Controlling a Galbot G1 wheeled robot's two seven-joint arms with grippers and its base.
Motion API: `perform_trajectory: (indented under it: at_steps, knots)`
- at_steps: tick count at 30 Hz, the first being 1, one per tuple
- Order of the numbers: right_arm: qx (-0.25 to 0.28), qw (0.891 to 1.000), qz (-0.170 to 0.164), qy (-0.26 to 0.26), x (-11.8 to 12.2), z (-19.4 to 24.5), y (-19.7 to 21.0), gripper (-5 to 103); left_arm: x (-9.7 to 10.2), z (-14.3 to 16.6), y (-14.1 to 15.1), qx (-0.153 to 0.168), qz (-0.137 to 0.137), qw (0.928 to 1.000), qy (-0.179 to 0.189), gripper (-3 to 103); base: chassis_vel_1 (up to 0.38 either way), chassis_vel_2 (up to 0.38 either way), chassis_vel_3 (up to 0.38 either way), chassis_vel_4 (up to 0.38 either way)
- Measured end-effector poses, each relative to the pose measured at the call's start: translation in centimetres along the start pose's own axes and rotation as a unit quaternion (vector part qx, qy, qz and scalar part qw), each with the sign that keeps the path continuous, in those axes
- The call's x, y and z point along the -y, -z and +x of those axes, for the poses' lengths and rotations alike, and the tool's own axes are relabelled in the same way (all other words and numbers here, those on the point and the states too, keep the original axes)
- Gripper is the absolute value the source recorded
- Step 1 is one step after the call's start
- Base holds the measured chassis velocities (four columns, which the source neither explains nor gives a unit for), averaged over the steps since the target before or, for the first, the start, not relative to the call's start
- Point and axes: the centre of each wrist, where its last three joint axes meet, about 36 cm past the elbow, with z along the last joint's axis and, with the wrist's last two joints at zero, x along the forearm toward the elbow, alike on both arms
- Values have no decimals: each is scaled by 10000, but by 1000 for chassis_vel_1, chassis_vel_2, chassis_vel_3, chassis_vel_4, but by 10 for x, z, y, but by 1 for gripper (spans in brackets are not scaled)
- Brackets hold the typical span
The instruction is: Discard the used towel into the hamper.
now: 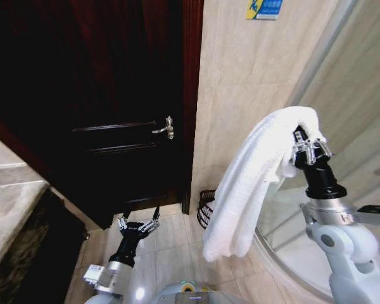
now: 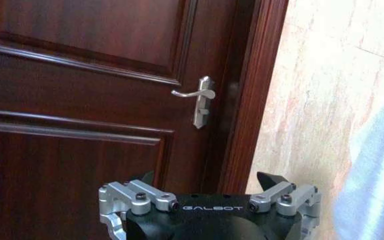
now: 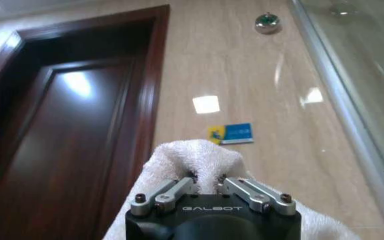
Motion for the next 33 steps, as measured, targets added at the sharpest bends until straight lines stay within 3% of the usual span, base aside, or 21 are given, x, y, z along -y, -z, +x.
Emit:
perform_trajectory:
  at_steps: [11,33]
  knots:
    - [68,9990,436,42,50,-11,-17,8,0,0,0,-1,0,10000,0,100,14,-15,-32,10]
    - [-103,9998,162,-75,87,2,-85,8,0,0,0,-1,0,10000,0,100,0,0,0,0]
